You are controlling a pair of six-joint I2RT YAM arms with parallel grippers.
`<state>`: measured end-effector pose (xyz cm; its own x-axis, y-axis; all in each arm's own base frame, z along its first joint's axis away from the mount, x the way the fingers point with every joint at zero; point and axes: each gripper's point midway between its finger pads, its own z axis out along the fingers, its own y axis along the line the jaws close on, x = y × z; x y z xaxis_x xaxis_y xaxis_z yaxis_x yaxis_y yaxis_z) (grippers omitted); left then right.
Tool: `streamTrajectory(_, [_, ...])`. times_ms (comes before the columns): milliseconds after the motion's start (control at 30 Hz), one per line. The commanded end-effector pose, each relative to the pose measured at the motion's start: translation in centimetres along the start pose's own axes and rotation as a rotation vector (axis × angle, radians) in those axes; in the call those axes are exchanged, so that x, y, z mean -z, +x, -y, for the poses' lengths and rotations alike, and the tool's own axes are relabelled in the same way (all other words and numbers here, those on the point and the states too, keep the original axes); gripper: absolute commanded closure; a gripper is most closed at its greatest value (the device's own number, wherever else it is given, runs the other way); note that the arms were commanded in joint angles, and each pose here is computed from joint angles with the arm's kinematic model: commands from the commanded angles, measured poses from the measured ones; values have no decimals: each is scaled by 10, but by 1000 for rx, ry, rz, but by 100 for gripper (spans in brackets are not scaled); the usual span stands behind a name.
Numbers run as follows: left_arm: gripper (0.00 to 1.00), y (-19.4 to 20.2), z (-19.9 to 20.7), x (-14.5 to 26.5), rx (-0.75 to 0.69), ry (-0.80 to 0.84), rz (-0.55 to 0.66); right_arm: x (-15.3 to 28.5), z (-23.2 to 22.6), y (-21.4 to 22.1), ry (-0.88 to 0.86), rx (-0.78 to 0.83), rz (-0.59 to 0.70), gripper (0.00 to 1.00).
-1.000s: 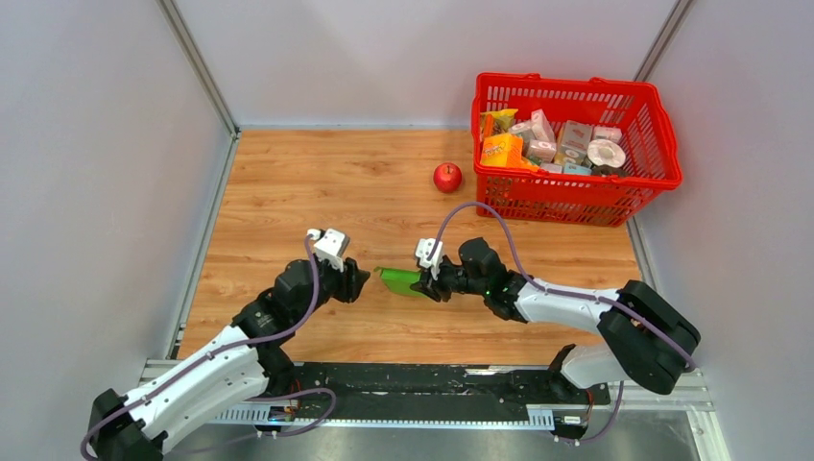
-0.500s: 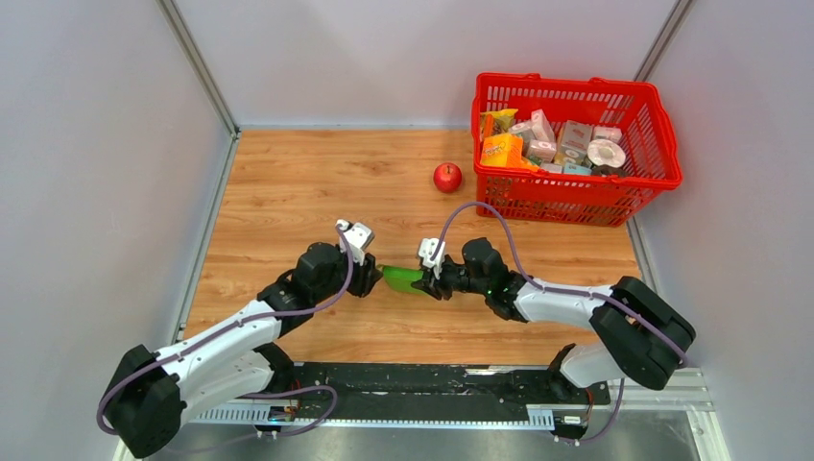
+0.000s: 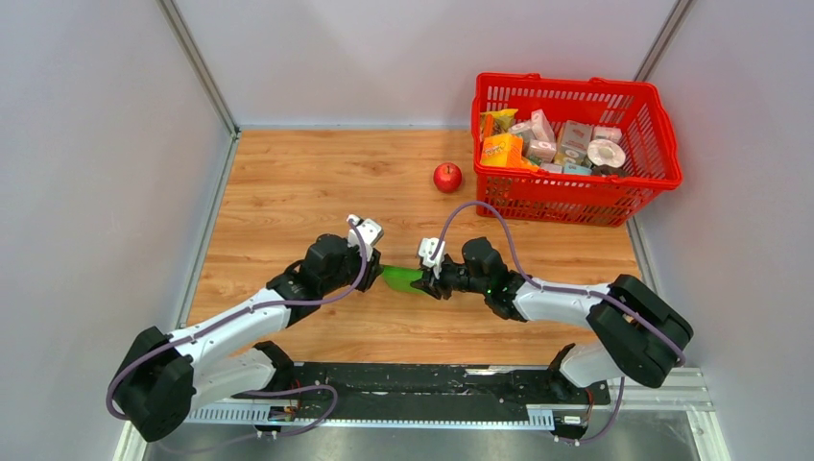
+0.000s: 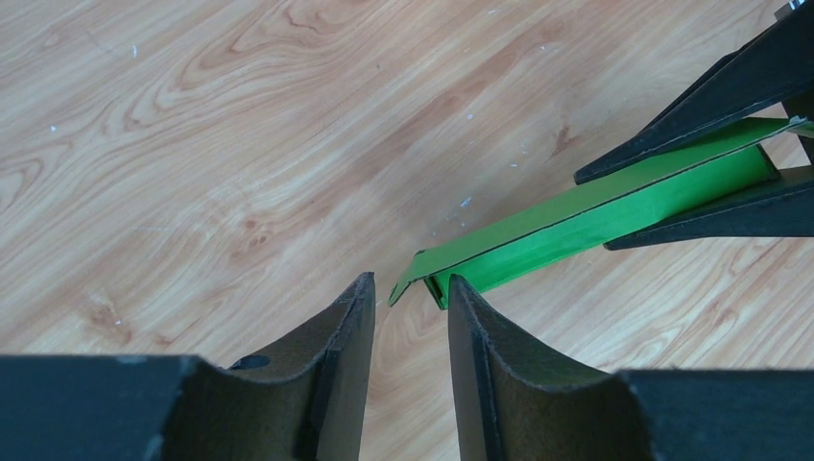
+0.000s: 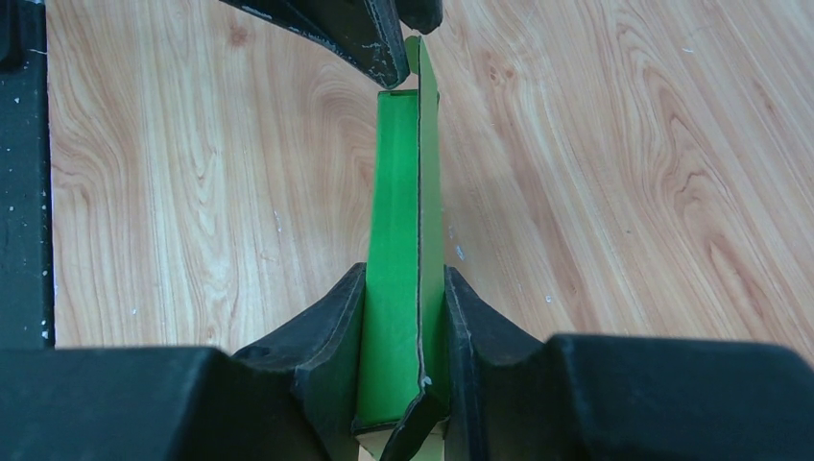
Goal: Fold the paper box
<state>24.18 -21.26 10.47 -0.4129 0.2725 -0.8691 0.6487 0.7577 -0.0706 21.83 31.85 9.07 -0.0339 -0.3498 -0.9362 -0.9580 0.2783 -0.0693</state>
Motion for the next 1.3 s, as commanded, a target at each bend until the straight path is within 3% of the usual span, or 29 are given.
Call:
streamTrajectory(0, [58, -28, -1, -2, -39, 7, 60, -2, 1, 1, 0, 2, 12, 85])
streamTrajectory(600, [89, -29, 1, -7, -22, 24, 29, -4, 3, 3, 3, -7, 5, 86])
streamTrajectory(833, [92, -47, 19, -4, 75, 102, 43, -6, 7, 6, 19, -14, -8, 87])
streamTrajectory(1000, [93, -40, 27, -7, 113, 144, 0, -6, 7, 6, 21, -18, -7, 87])
streamTrajectory(1067, [100, -40, 28, -8, 123, 142, 0, -6, 7, 5, 20, -18, -4, 87])
streamTrajectory(1267, [100, -37, 32, -13, 188, 152, -26, -6, 6, 4, 17, -24, -1, 87])
